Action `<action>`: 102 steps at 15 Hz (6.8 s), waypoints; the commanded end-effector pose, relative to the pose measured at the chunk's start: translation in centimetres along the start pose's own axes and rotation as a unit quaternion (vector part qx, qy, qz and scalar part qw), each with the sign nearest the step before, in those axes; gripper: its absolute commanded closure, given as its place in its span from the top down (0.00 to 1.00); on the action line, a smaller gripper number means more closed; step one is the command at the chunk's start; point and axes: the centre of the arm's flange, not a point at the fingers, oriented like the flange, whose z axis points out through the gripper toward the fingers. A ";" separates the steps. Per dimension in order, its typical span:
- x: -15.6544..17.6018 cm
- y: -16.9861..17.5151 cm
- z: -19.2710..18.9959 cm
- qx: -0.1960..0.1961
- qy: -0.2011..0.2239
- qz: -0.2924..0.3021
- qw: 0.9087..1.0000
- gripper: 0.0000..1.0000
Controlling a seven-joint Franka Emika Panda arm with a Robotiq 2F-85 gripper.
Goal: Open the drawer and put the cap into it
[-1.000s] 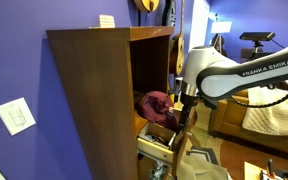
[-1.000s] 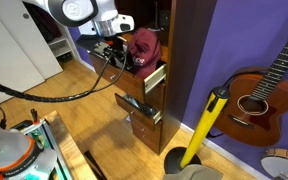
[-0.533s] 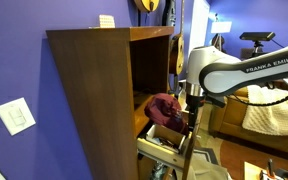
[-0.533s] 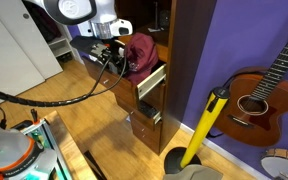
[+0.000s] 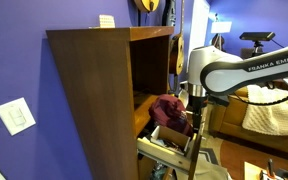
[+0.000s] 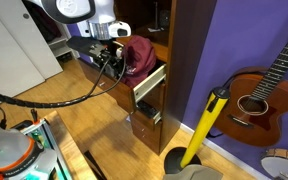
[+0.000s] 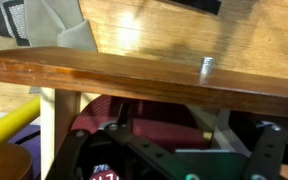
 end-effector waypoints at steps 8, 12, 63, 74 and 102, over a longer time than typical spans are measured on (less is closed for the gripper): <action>-1.5 0.1 -0.3 -0.003 0.000 0.007 1.000 1.00; -1.2 1.0 -3.2 -0.015 0.097 0.054 0.994 1.00; 5.2 1.0 -6.0 -0.039 0.326 0.101 0.939 1.00; 7.4 -0.5 -1.0 -0.024 0.290 0.086 0.953 1.00; -5.9 -1.4 -6.3 0.012 0.127 0.092 0.988 1.00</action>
